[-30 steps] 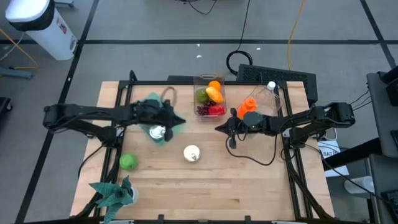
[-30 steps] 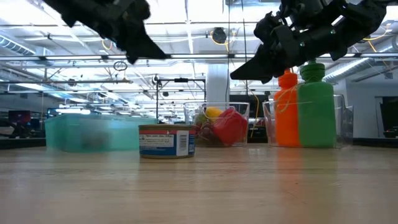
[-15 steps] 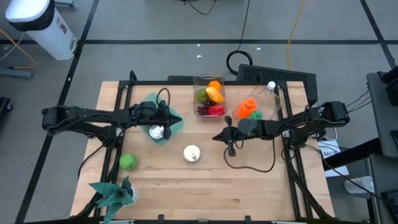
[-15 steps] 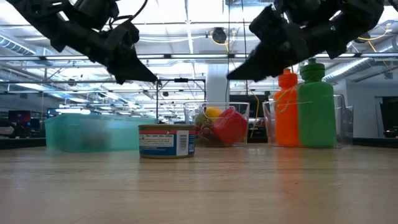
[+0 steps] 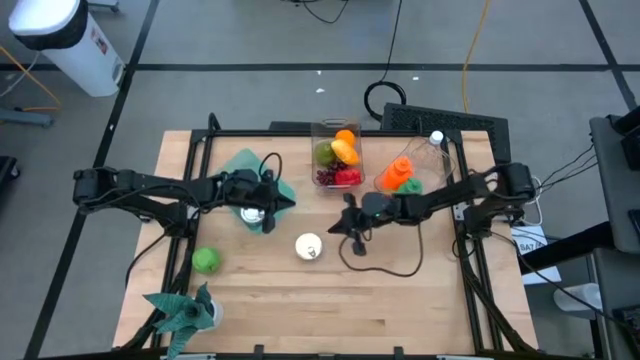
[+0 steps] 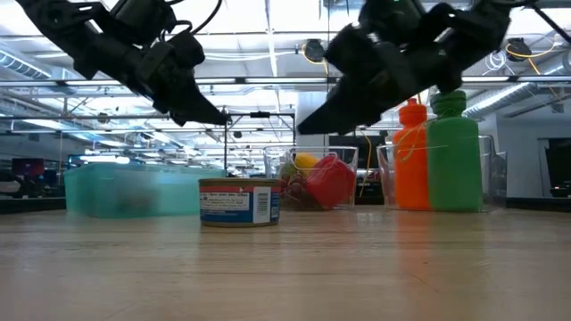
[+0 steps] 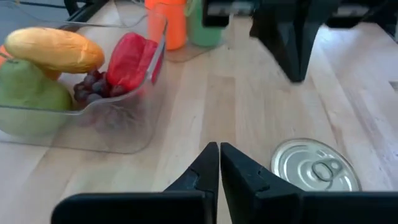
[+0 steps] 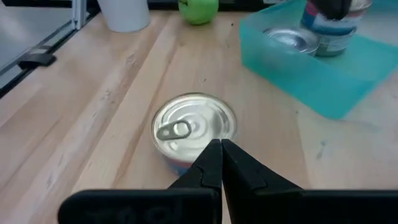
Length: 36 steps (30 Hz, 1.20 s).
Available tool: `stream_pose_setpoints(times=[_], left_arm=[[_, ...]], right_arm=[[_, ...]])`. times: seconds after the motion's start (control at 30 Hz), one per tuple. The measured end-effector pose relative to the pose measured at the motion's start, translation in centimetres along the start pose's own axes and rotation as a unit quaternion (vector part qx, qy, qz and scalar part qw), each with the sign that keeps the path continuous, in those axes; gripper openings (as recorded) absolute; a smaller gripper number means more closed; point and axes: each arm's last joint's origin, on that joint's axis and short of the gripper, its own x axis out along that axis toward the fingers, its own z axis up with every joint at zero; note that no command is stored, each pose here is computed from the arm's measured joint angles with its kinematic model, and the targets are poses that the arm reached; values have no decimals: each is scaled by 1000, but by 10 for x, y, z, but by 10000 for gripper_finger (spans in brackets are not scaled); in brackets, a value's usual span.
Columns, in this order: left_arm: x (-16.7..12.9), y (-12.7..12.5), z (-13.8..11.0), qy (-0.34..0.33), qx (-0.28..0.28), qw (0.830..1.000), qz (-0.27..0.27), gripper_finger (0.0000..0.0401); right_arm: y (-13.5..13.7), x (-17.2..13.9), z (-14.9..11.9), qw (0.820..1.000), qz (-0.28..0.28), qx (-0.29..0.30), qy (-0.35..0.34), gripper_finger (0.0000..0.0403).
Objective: Pick & Place Food Item
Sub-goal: Put the blue pink tuna can into the green bin
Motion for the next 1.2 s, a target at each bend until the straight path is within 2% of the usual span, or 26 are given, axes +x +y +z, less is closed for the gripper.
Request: stream_pose_setpoints(times=[0.27, 0.47, 0.57, 0.73, 0.93, 1.0, 1.13, 1.2], left_arm=[[0, -1, 5, -27, -7, 1000, -2, 23], [0, -2, 4, -21, -18, 1000, -5, 24], [0, -6, 3, -15, -21, 1000, -11, 24], [1, -15, -3, 18, -13, 999, -28, 24], [1, -34, -6, 25, 33, 997, -58, 24], [0, -43, -6, 21, 54, 997, -56, 24], [-1, -58, -7, 19, 92, 995, -17, 24], [-2, -66, -9, 19, 102, 994, -26, 24]], right_arm=[[3, 51, 4, 998, 14, 45, 36, 0], [3, 68, -4, 994, 13, 52, 91, 0], [-1, 71, -12, 992, 4, 69, 108, 0], [-5, 68, -20, 984, -55, 79, 151, 0], [-7, 66, -25, 978, -69, 102, 167, 0], [-7, 65, -30, 977, -70, 105, 174, 0], [-10, 59, -45, 972, -78, 128, 180, 0], [-13, 57, -50, 969, -83, 143, 183, 0]])
